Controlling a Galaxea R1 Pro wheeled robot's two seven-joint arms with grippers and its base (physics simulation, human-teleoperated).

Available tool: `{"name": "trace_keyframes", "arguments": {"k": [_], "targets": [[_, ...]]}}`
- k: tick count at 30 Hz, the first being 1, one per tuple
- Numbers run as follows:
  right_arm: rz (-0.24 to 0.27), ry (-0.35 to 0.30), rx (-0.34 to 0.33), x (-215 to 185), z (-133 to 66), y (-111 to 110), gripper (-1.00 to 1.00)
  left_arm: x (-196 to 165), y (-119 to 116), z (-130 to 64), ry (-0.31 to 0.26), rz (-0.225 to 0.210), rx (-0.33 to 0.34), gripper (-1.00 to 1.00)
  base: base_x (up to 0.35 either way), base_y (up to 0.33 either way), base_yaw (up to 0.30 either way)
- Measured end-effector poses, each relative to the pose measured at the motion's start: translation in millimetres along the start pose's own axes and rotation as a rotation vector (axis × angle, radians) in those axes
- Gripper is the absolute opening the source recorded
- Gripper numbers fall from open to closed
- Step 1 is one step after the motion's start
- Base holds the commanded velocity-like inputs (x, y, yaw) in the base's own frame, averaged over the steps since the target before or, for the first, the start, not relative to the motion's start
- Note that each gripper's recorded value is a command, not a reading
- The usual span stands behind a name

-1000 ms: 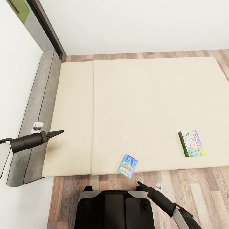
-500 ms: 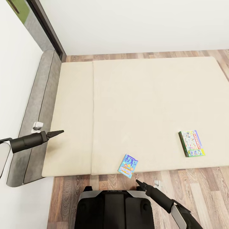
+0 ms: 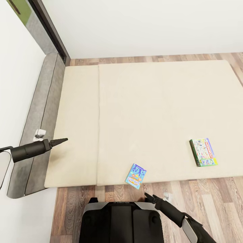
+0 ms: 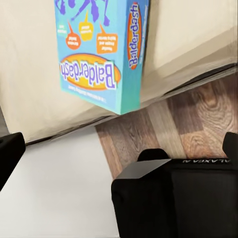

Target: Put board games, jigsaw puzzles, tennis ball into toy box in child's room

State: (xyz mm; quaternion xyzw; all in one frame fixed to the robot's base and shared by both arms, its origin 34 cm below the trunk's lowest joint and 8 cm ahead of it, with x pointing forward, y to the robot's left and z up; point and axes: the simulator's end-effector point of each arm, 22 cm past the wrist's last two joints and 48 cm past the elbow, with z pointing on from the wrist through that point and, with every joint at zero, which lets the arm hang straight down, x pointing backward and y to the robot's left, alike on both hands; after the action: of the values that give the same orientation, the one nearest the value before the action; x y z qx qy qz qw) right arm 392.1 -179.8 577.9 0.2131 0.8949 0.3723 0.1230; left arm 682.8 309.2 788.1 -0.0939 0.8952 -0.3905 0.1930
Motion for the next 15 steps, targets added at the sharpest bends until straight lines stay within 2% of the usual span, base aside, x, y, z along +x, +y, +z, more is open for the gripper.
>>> {"name": "trace_keyframes", "arguments": {"k": [6,15], "targets": [[-0.014,-0.013,0.014,3.6,-1.0,-7.5,1.0,0.5,-0.4,0.5,0.001,0.0,0.001,1.0,0.0,0.0,0.0],[-0.027,-0.02,0.002,3.4,-1.2,-5.5,1.0,0.1,-0.1,0.1,0.0,0.0,0.0,1.0,0.0,0.0,0.0]]}}
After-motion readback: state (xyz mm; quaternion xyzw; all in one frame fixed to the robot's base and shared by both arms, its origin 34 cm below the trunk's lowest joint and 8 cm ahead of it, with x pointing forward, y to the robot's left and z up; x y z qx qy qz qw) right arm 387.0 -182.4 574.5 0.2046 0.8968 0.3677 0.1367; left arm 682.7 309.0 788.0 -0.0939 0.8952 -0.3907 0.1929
